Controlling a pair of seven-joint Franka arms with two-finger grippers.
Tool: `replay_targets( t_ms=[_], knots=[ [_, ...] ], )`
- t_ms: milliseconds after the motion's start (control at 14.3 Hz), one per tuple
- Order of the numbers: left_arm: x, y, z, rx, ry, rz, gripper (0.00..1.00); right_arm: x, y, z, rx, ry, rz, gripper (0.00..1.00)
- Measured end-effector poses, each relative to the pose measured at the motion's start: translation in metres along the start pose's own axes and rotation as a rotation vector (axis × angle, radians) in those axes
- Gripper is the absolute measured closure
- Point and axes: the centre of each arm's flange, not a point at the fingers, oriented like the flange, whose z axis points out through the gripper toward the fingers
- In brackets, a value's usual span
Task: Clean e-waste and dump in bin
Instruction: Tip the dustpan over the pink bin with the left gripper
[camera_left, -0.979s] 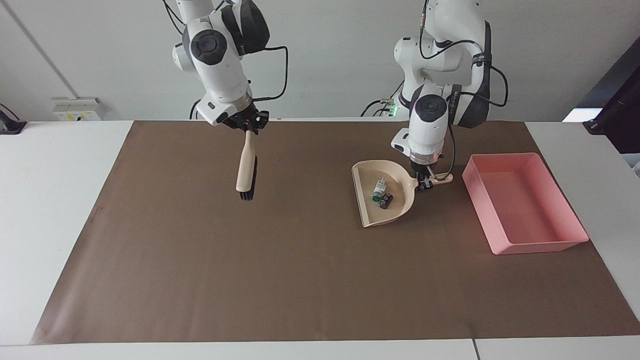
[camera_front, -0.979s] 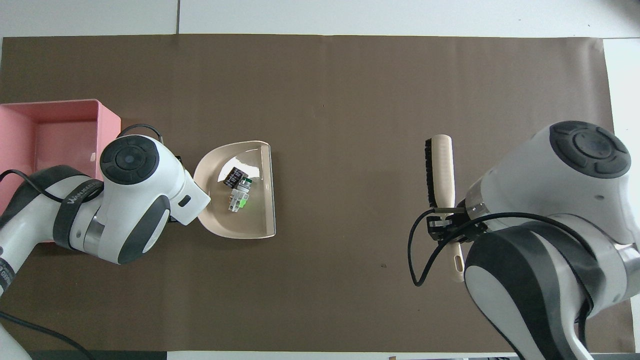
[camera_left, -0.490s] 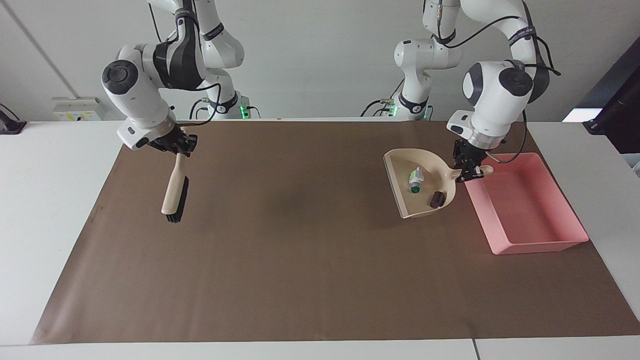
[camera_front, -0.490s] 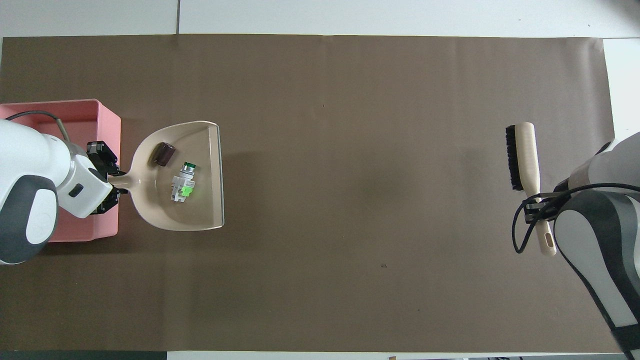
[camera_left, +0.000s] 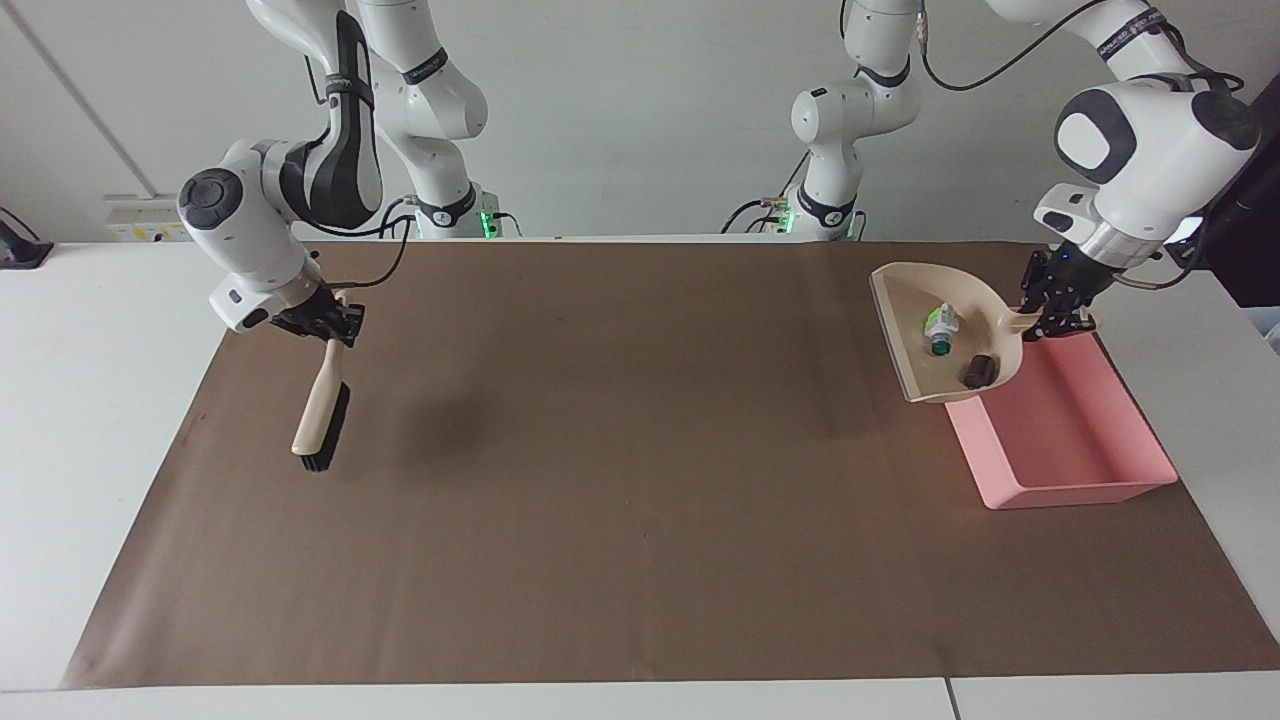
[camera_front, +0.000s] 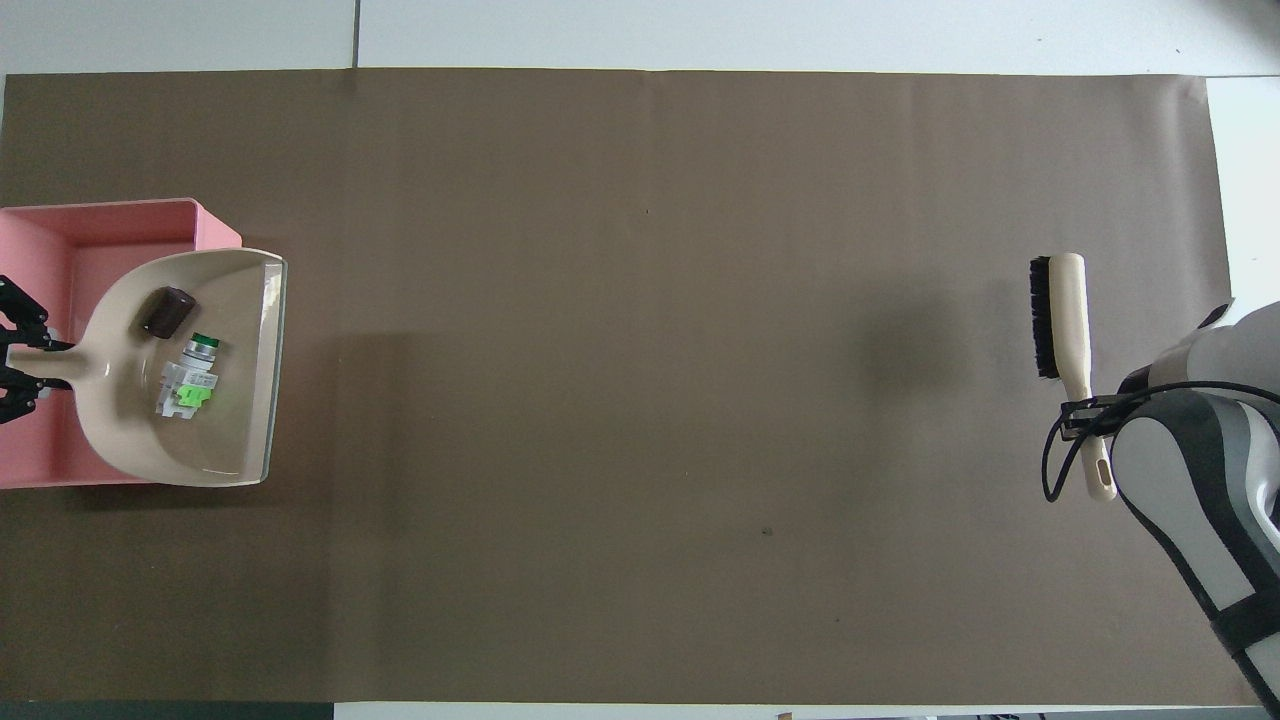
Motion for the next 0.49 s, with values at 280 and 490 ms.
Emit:
replay_targets(
  t_ms=[280,490],
  knots=[
    [-0.055,0.004,-0.011,0.023,-0.008,0.076,0.67,-0.006,-0.001,0.021,-0.003,-0.01,-0.012,0.74],
    [-0.078,0.003,-0.021,0.023,-0.056,0.11,0.67,-0.008,0.0,0.026,-0.031,-0.024,-0.058,0.74]
  ],
)
